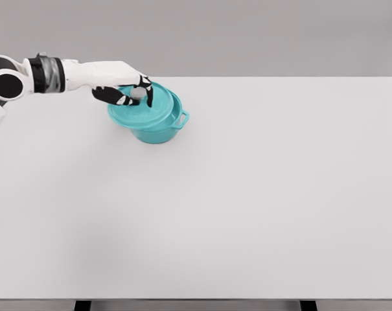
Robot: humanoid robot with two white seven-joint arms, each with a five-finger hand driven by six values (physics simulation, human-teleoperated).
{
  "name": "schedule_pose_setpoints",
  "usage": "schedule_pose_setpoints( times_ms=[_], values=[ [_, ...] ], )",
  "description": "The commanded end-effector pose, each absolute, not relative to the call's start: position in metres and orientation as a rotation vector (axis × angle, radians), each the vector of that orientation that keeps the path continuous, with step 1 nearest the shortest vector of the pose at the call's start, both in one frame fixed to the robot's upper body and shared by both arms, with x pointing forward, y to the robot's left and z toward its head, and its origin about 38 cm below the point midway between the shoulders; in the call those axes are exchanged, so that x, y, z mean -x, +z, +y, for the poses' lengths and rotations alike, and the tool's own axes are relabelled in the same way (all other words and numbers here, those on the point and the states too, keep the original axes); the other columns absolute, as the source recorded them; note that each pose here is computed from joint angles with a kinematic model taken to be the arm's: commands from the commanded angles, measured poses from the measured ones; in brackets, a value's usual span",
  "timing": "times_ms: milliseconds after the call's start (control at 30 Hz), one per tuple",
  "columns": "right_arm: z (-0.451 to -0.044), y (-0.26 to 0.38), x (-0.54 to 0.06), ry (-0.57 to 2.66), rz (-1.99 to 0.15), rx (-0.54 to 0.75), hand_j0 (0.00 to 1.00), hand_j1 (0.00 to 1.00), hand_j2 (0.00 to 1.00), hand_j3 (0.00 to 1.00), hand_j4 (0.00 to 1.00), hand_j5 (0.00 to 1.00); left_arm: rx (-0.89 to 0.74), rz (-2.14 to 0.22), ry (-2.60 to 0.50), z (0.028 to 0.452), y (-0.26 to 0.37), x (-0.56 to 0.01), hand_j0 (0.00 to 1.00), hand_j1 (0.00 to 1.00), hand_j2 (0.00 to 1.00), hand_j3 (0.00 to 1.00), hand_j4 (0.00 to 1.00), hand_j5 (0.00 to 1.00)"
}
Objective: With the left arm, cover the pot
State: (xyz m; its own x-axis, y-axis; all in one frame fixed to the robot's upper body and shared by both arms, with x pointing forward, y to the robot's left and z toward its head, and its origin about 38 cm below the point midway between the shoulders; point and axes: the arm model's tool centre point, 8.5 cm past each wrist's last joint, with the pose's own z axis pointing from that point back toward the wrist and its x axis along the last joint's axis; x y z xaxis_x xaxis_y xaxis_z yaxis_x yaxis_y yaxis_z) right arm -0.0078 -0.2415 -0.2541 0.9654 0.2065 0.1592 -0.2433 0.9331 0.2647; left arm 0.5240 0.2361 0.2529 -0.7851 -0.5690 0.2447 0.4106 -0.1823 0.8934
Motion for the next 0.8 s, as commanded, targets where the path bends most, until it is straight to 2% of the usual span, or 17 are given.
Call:
schedule_pose_setpoints(
  times_ms=[0,767],
  values=[
    [-0.242,-0.254,0.008,0.231,-0.130,-0.287,1.00,1.00,1.00,1.00,1.00,1.00,-0.175,-1.471,-1.996,0.230,0.252,-0.527,0.46,0.46,0.46,0.46,0.46,0.46],
    [-0.242,-0.254,0.008,0.231,-0.130,-0.287,1.00,1.00,1.00,1.00,1.00,1.00,-0.156,-1.445,-1.950,0.219,0.238,-0.541,0.47,0.47,0.47,0.47,0.47,0.47]
  ],
)
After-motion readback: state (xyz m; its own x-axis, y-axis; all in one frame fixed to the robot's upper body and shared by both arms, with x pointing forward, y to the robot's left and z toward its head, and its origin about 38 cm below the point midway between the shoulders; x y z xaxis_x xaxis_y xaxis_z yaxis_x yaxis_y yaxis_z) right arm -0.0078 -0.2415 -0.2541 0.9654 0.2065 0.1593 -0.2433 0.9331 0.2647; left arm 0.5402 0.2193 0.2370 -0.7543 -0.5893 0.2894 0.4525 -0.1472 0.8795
